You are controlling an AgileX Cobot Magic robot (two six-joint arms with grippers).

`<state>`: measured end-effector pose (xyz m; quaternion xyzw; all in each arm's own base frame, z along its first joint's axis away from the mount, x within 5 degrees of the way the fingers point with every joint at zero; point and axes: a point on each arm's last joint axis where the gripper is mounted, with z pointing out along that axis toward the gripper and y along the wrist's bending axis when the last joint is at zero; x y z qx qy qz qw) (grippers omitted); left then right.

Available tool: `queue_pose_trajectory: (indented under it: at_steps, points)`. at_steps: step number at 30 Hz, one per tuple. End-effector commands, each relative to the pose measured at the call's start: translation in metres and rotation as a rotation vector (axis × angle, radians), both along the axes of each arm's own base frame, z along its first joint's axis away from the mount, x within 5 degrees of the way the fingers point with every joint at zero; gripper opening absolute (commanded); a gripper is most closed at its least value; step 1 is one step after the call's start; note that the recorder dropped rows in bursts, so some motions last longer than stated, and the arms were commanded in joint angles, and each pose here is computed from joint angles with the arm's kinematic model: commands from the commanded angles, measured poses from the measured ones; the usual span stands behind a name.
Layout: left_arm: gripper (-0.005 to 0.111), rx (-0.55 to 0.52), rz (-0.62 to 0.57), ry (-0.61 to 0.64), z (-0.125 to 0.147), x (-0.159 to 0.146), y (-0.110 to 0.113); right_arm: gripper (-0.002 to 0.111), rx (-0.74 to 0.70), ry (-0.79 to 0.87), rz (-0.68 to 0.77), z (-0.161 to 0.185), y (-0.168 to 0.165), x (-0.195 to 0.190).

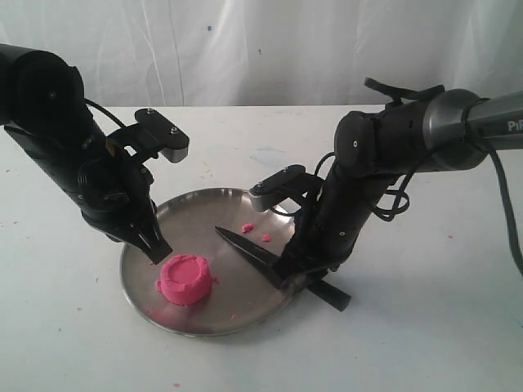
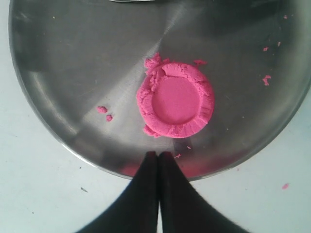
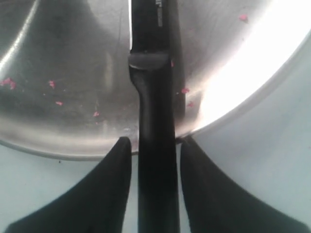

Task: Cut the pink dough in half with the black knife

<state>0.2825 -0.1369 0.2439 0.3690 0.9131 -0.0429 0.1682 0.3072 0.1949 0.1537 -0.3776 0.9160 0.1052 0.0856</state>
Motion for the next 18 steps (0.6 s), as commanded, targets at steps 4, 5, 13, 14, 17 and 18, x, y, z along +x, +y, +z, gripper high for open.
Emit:
queue_pose_trajectory:
  at_steps: [4, 5, 13, 14, 17, 18]
  points:
    - [0.001, -0.012, 0.013, 0.010, 0.002, -0.001, 0.000, 0.042, 0.003, -0.004, -0.001, 0.003, 0.000, -0.001]
    - [0.001, -0.012, 0.013, 0.010, 0.002, -0.001, 0.000, 0.042, 0.008, -0.011, 0.001, 0.008, 0.001, 0.000]
    - [0.001, -0.011, 0.013, 0.012, 0.002, -0.001, 0.000, 0.042, -0.035, -0.177, 0.000, 0.082, -0.015, -0.003]
    - [0.001, -0.009, 0.013, 0.016, 0.001, -0.001, 0.000, 0.042, -0.119, -0.215, -0.061, 0.087, -0.031, 0.001]
    - [0.001, -0.006, 0.012, 0.024, 0.001, -0.002, 0.000, 0.042, -0.170, -0.057, -0.240, 0.073, -0.082, 0.017]
    - [0.001, -0.004, 0.011, 0.029, 0.001, -0.002, 0.000, 0.042, -0.053, 0.098, -0.259, 0.062, -0.096, 0.019]
